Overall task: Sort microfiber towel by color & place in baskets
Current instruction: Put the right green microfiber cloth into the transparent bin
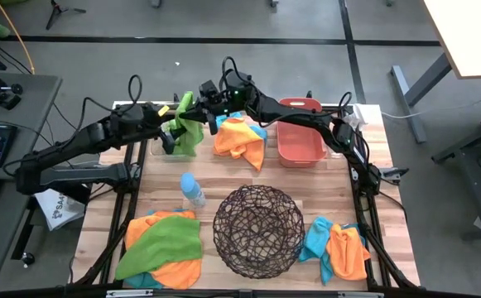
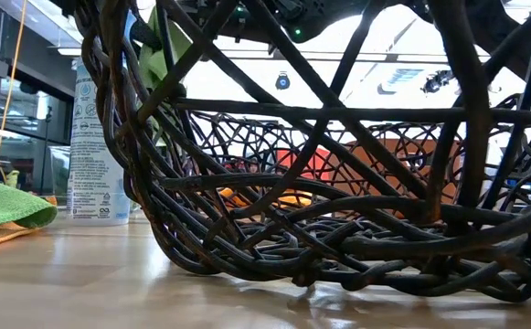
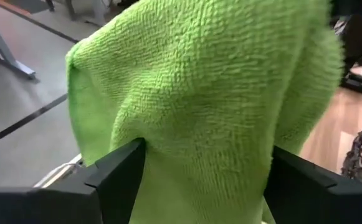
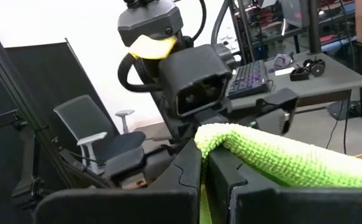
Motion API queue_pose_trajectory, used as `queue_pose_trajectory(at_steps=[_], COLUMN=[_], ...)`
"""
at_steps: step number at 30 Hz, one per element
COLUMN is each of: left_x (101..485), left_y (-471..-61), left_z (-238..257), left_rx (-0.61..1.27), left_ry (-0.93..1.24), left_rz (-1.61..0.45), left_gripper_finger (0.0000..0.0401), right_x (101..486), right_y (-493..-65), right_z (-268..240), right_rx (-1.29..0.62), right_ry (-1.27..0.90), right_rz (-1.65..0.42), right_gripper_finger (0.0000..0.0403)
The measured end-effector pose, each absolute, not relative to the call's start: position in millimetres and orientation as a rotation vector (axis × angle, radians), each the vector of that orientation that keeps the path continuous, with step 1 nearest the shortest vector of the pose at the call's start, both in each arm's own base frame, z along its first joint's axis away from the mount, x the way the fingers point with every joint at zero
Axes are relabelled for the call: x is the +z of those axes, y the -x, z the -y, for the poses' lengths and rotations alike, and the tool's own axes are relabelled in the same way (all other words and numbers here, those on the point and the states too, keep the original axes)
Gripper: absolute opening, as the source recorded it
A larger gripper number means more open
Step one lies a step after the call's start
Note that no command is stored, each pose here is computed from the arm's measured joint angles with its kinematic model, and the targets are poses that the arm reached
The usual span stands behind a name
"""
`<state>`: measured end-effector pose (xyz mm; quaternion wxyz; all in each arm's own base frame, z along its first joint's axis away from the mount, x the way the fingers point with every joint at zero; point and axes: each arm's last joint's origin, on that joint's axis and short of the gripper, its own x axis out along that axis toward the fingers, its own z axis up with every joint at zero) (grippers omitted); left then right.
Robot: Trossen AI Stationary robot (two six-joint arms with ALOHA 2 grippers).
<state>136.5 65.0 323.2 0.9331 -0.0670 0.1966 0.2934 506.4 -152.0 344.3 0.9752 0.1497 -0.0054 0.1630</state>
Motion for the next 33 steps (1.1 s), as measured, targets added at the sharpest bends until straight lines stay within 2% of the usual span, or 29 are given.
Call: queue_pose_trajectory(at_steps=[3, 5, 7, 8, 9, 18, 22, 24, 27, 30, 33], left_x=[319.8, 318.2, 317.4, 317.5, 317.5, 303.6, 294.5, 288.7, 282.5, 275.1, 262.6], left_y=[-140.7, -142.7, -143.6, -143.3, -142.7, -108.0, -95.9, -93.9, -101.4, -114.0, -121.8], left_z=[-67.4, -68.8, -69.6, -70.1, -70.8, -74.0, -76.5, -79.4, -87.8, -101.7, -117.2], left_rx=[0.62, 0.634, 0.647, 0.658, 0.677, 1.037, 1.236, 1.275, 1.233, 1.217, 1.257], left_ry=[0.135, 0.134, 0.131, 0.129, 0.126, 0.162, 0.222, 0.26, 0.318, 0.349, 0.351], left_rz=[-0.43, -0.443, -0.448, -0.448, -0.449, -0.64, -0.683, -0.662, -0.573, -0.504, -0.557], left_gripper_finger=[0.0222, 0.0156, 0.0068, 0.0035, 0.0021, 0.0002, 0.0001, 0.0001, 0.0001, 0.0001, 0.0], right_x=[344.2, 344.6, 345.1, 345.2, 345.2, 359.4, 394.7, 399.1, 392.6, 407.1, 417.1], right_y=[-506.3, -506.2, -506.2, -506.2, -506.2, -492.3, -465.2, -456.7, -451.9, -443.6, -435.1], right_z=[152.0, 151.8, 151.7, 151.7, 151.7, 173.9, 186.8, 194.8, 204.5, 204.2, 199.7], right_rx=[0.334, 0.341, 0.345, 0.346, 0.346, 0.321, 0.335, 0.36, 0.367, 0.373, 0.385], right_ry=[-0.308, -0.357, -0.396, -0.408, -0.422, -0.434, -0.411, -0.454, -0.532, -0.503, -0.486], right_rz=[0.009, 0.003, -0.001, -0.002, -0.004, -0.042, -0.065, -0.113, -0.205, -0.208, -0.204], right_gripper_finger=[0.0001, 0.0005, 0.0016, 0.0025, 0.0036, 0.02, 0.0255, 0.027, 0.0278, 0.0278, 0.0277])
